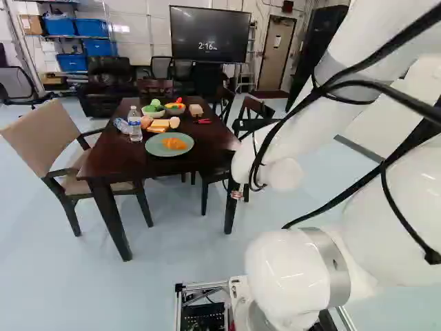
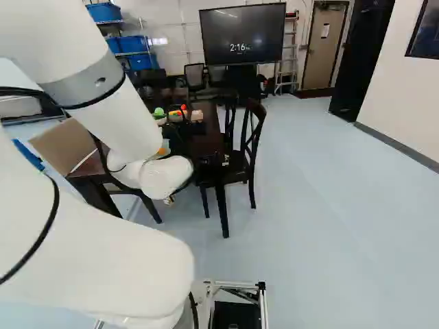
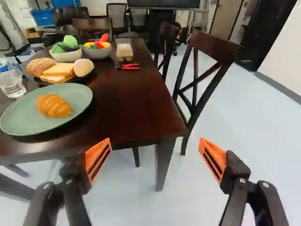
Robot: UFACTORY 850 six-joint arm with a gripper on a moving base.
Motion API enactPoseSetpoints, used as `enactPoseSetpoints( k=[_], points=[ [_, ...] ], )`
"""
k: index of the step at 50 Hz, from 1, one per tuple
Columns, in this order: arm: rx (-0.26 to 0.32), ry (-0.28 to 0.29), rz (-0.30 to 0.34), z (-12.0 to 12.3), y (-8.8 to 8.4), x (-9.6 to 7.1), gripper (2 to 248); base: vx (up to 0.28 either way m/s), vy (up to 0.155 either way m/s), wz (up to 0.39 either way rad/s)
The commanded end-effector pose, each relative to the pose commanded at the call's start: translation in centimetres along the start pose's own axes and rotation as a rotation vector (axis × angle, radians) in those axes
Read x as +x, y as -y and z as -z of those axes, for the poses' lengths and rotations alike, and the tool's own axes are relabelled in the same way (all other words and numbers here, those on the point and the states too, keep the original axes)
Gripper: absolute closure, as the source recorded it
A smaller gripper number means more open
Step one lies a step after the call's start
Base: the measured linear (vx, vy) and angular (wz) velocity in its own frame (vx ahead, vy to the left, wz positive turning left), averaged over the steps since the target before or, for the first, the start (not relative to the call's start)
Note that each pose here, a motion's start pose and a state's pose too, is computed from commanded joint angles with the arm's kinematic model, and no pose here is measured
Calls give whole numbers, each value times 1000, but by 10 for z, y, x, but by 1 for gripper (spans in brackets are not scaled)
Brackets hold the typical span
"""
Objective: Move the croissant to the empty plate
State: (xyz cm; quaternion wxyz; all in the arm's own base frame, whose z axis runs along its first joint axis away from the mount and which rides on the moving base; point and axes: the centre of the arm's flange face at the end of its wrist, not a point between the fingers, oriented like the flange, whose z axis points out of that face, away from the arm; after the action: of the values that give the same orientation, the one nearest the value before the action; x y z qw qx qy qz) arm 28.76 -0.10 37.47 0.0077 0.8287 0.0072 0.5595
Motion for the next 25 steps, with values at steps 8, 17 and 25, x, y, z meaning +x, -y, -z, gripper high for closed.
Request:
enactPoseSetpoints(
  k=[8, 17, 25],
  points=[
    [1, -19, -8, 5, 0, -5, 3, 0, 0, 0],
    [3, -34, -14, 8, 1, -10, 3, 0, 0, 0],
    [3, -44, -18, 11, 1, -13, 3, 0, 0, 0]
  ],
)
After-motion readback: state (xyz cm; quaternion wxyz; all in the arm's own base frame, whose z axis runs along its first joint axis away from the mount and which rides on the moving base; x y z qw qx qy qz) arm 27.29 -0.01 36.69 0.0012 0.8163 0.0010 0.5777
